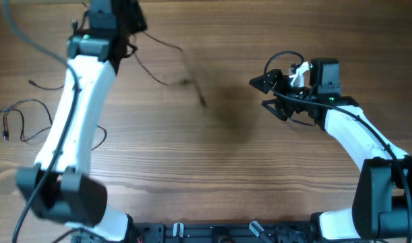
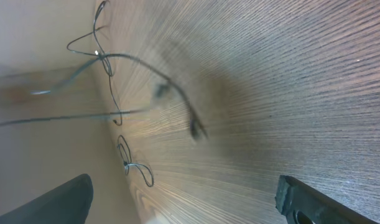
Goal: Untangle cables
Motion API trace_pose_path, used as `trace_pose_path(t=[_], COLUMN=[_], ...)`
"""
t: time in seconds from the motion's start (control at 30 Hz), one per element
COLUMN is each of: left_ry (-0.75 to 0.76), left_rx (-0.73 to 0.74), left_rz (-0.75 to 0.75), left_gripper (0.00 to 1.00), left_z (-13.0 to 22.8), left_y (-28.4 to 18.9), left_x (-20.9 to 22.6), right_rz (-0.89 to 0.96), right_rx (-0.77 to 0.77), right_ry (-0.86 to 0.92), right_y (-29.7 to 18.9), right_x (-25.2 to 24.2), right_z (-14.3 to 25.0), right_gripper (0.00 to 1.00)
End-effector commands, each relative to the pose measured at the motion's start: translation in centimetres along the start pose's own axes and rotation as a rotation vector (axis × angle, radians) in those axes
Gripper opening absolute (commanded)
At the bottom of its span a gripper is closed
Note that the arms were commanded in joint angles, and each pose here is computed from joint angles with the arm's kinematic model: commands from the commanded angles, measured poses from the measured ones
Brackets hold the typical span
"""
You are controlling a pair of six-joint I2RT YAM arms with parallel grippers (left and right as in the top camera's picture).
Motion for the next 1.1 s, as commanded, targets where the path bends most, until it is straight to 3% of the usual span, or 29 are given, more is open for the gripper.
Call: trace_pose_path(t=[0.0, 0.3, 0.53, 0.8, 1.07], left_ry=[-0.032, -0.06, -0.017, -0.277, -0.268], left_rx=[-0.173, -0.226, -0.059, 0.085, 0.207], left_rz=[-0.167, -0.183, -0.243, -0.335, -0.446], left_gripper=[0.04, 0.04, 0.04, 0.04, 0.04], left_z=[-4.0, -5.4, -1.5, 3.6, 7.5], left_y=[-3.3, -3.6, -1.4, 2.2, 6.5], left_x=[3.0, 4.0, 5.0, 6.2, 9.2], right_rz=[0.008, 0.008, 0.011, 0.011, 0.013], right_rx=[-0.005, -0.005, -0.008, -0.008, -0.006], right_ry=[-0.016, -0.016, -0.016, -0.017, -0.025], right_y=[0.1, 0.1, 0.1, 0.1, 0.1], right_x=[-0.2, -0.2, -0.3, -0.3, -0.3], right_z=[-0.2, -0.2, -0.3, -0.3, -0.2], right_gripper=[0.97, 0.97, 0.97, 0.97, 0.97])
Point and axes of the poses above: each gripper's point midway between its finger pads, its own y axis out along the fingers, its own x axis along the line the jaws close on, z = x × y, the point moved 3 cm from there along -y, back along the fingers, and after that the axes turned 2 degrees about -y, right-handed, at the moved point
